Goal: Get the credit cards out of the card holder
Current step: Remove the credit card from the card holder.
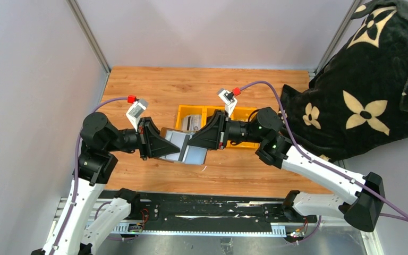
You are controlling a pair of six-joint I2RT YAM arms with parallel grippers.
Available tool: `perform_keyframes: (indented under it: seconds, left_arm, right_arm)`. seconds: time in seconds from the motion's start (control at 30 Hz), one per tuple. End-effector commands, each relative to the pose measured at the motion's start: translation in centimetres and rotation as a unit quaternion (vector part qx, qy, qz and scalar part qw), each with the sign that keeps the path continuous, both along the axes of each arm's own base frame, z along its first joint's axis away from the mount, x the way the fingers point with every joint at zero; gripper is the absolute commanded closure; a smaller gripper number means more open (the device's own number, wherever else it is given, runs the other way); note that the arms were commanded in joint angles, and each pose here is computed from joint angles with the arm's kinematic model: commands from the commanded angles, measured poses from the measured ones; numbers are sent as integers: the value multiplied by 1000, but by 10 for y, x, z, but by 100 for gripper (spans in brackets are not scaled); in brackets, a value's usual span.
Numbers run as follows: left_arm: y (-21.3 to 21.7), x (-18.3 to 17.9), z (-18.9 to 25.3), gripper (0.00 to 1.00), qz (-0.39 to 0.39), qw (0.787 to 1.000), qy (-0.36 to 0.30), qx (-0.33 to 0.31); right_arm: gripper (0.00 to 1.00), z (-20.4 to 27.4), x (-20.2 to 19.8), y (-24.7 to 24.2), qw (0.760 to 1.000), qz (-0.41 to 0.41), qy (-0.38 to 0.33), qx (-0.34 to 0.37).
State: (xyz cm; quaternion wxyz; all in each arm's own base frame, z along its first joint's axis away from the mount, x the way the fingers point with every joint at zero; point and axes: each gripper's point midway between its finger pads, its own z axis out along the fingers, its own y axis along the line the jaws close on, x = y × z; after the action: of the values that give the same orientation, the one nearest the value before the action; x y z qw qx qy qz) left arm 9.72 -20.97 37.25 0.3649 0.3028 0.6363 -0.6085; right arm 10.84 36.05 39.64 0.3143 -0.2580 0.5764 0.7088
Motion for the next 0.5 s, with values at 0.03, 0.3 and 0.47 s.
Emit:
perform_keyframes:
  seconds: [0.03, 0.3, 0.47]
  left_arm:
    - [0, -2, 21, 98, 11, 999, -32, -18]
    - [0, 3, 32, 98, 25, 999, -34, -27]
    - [0, 9, 38, 94, 40, 998, -30, -32]
  right_arm:
    - [73, 1, -2, 9, 1000, 13, -2, 11]
    - [92, -1, -10, 7, 999, 32, -5, 18]
    - [100, 2, -13, 1, 999, 31, -13, 22]
